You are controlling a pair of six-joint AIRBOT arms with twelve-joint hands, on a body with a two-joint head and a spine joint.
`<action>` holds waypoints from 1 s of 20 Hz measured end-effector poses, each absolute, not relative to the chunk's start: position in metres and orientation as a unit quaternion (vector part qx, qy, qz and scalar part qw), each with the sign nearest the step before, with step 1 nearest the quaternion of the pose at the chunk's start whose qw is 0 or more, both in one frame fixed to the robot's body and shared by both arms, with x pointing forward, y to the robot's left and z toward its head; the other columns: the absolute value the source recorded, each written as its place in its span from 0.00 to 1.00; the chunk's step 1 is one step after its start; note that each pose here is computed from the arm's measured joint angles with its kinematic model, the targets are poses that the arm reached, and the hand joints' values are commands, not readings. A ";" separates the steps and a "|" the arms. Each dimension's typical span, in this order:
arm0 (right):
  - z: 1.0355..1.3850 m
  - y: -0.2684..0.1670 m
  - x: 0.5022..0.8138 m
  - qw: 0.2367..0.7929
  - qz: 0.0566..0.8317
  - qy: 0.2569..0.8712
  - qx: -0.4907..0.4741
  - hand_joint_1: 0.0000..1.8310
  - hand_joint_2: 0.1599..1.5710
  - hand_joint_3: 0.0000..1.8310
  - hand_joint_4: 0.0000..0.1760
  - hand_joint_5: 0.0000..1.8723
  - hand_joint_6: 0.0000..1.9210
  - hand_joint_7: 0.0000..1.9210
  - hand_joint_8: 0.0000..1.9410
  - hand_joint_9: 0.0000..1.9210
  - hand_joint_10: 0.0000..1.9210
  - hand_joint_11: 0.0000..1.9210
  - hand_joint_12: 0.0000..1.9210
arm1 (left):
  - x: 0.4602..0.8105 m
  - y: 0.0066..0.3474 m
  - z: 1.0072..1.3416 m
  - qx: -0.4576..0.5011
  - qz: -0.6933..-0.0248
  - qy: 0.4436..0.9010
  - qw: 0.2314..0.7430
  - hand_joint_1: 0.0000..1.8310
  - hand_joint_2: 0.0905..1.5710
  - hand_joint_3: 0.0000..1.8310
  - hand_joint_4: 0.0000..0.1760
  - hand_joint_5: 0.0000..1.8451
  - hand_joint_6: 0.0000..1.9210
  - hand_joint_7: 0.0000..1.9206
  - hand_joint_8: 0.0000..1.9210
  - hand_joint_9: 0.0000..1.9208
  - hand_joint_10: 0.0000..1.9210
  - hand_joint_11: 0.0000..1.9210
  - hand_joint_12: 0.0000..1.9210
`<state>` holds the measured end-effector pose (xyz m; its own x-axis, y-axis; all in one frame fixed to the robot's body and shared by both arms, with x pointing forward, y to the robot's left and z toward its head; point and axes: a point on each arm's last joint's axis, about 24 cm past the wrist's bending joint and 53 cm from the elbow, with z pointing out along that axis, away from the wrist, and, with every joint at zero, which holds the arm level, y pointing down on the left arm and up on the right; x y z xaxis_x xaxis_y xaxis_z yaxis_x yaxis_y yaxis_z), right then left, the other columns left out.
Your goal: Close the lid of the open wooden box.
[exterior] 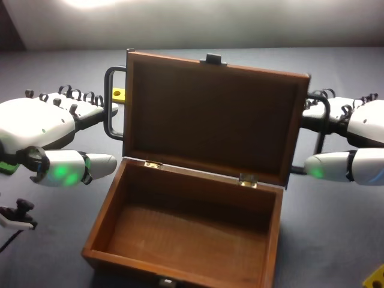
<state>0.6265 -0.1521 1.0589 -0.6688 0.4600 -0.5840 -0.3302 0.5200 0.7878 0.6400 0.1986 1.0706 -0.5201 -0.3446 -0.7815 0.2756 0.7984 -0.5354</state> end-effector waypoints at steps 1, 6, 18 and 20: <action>1.066 -0.148 0.623 0.406 0.500 0.764 0.039 0.00 0.85 0.00 0.00 0.04 0.00 0.05 0.01 0.02 0.01 0.04 0.01 | 0.637 0.198 1.074 -0.021 -0.322 0.808 0.493 0.00 0.83 0.00 0.00 0.05 0.01 0.05 0.00 0.04 0.00 0.02 0.01; 1.094 -0.137 0.603 0.407 0.542 0.735 0.026 0.00 0.87 0.00 0.00 0.05 0.00 0.05 0.01 0.04 0.01 0.04 0.02 | 0.624 0.200 1.090 -0.028 -0.344 0.787 0.511 0.00 0.85 0.01 0.00 0.05 0.00 0.04 0.00 0.04 0.00 0.04 0.01; 1.115 -0.103 0.546 0.359 0.598 0.715 -0.047 0.00 0.91 0.01 0.00 0.04 0.01 0.03 0.01 0.01 0.00 0.03 0.01 | 0.612 0.215 1.101 -0.055 -0.353 0.770 0.529 0.00 0.82 0.00 0.00 0.07 0.00 0.06 0.00 0.06 0.00 0.07 0.03; 1.113 -0.101 0.542 0.347 0.603 0.717 -0.048 0.00 0.90 0.00 0.05 0.04 0.01 0.03 0.00 0.01 0.00 0.01 0.00 | 0.612 0.215 1.101 -0.056 -0.354 0.769 0.529 0.00 0.83 0.00 0.00 0.07 0.00 0.05 0.00 0.06 0.00 0.07 0.03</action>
<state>0.5418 -0.1010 1.1130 -0.7539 0.3502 -0.5558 -0.4876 0.2688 0.8307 0.6121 0.2153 1.1014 -0.4342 -0.4613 -0.7738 0.2885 0.7425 -0.6045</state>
